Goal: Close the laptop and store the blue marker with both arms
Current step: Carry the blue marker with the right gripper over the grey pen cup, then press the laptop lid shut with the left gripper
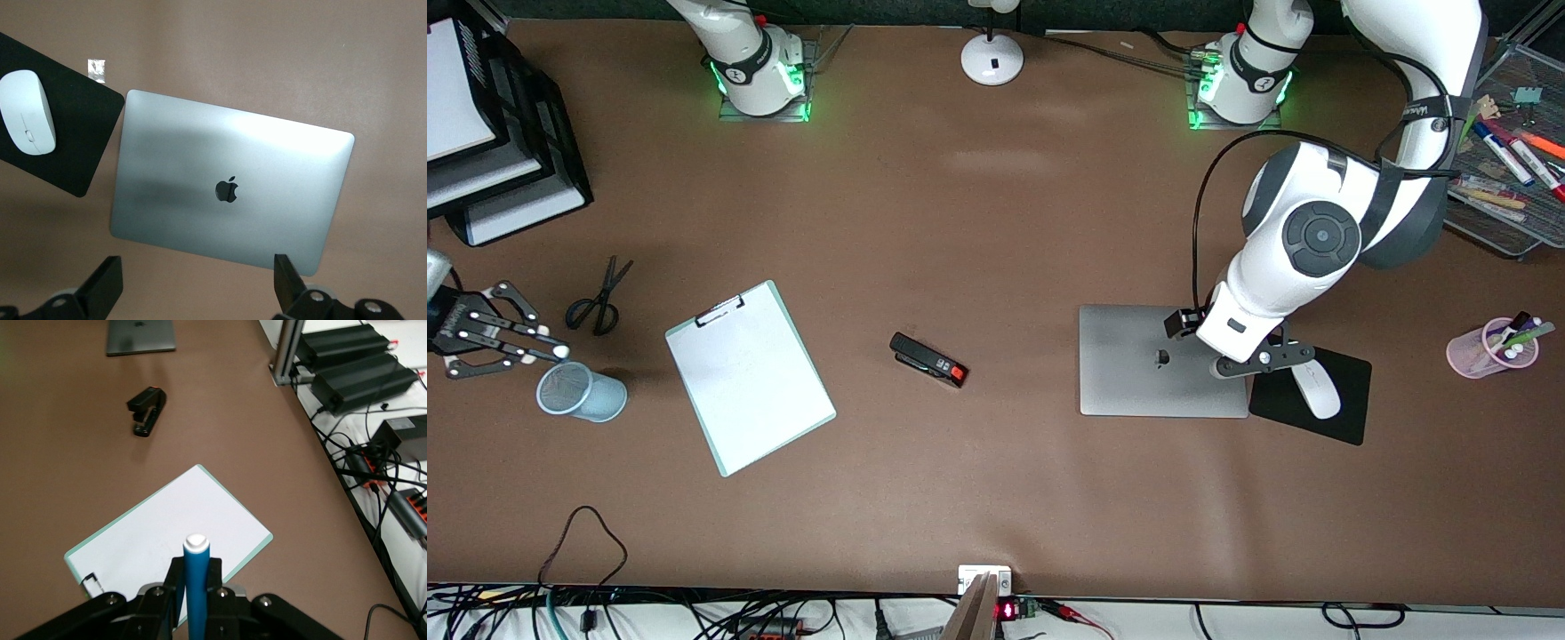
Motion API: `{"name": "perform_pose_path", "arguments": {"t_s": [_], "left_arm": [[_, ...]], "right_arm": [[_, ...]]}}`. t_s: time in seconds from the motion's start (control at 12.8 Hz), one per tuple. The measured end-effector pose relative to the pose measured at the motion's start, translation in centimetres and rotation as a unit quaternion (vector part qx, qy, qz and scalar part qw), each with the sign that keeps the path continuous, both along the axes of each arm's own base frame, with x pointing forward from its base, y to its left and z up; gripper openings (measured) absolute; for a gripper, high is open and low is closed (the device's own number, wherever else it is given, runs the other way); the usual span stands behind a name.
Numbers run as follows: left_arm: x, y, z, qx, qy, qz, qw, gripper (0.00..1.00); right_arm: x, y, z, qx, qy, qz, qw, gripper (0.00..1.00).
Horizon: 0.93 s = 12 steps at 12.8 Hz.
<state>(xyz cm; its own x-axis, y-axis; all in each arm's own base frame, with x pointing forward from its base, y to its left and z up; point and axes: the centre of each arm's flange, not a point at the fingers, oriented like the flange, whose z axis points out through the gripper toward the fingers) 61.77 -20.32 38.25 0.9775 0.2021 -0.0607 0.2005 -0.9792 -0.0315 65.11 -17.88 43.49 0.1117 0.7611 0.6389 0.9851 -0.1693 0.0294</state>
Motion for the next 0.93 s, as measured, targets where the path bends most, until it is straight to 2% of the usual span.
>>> {"name": "perform_pose_path", "arguments": {"t_s": [0.16, 0.39, 0.93], "left_arm": [[-0.1, -0.1, 0.0, 0.000, 0.001, -0.001, 1.000, 1.00], [-0.2, -0.5, 0.0, 0.001, 0.003, 0.000, 1.000, 1.00], [-0.5, -1.0, -0.3, 0.009, 0.005, -0.004, 1.000, 1.00]], "right_arm": [[0.0, -1.8, 0.5, 0.012, -0.002, 0.022, 1.000, 0.18], [-0.1, -4.7, -1.6, 0.044, -0.012, 0.042, 0.998, 0.18], [-0.5, -7.2, -5.8, 0.073, -0.010, 0.071, 0.995, 0.18]]}}
